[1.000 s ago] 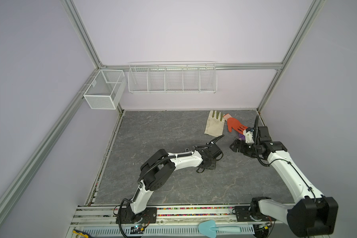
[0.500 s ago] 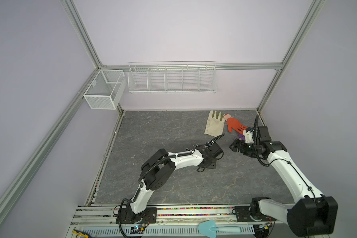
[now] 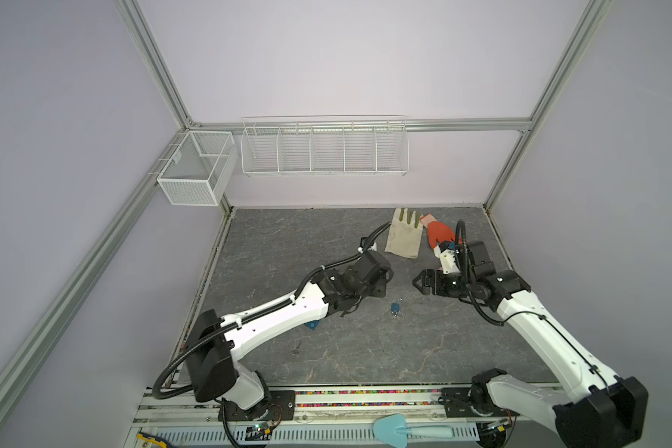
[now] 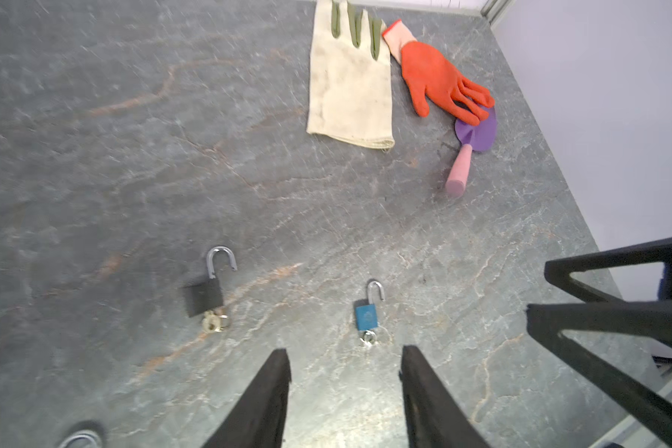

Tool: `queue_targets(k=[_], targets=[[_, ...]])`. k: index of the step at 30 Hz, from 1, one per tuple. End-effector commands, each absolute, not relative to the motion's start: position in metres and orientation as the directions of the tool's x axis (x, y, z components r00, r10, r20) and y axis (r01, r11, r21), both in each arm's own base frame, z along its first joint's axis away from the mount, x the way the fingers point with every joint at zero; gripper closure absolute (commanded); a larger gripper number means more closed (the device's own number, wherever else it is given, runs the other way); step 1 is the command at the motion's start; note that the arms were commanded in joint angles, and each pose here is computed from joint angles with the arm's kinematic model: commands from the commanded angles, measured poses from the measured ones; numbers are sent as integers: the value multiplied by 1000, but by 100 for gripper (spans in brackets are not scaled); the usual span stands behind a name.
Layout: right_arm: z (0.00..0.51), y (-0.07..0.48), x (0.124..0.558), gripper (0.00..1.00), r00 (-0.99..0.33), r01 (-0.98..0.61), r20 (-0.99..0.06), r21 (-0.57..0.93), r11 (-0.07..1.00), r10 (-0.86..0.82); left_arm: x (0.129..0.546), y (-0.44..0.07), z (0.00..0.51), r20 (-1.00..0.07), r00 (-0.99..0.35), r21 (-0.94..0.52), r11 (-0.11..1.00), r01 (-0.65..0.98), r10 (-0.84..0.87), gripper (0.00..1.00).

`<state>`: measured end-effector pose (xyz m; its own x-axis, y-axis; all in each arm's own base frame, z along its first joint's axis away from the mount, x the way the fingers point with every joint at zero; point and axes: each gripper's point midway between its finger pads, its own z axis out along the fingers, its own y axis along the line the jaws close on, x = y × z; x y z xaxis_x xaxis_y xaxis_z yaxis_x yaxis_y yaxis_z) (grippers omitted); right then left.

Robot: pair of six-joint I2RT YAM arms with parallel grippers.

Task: Unlock with the key
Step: 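Move the open left gripper toward the loose silver key beside the blue padlock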

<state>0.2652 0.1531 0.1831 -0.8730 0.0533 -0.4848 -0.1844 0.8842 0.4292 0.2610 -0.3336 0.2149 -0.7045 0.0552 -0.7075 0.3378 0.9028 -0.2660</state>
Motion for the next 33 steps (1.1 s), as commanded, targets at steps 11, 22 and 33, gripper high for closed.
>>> queue_targets(k=[11, 22, 33], targets=[[151, 276, 206, 12, -819, -414, -563, 449, 792, -109, 282, -198, 167, -694, -720, -193, 969, 157, -22, 47], [129, 337, 185, 11, -803, -460, -577, 446, 768, -146, 289, -147, 110, -571, -811, -225, 974, 2, -130, 45], [129, 331, 186, 12, -798, -454, -586, 426, 783, -143, 273, -144, 67, -484, -864, -229, 973, -32, -143, 44]])
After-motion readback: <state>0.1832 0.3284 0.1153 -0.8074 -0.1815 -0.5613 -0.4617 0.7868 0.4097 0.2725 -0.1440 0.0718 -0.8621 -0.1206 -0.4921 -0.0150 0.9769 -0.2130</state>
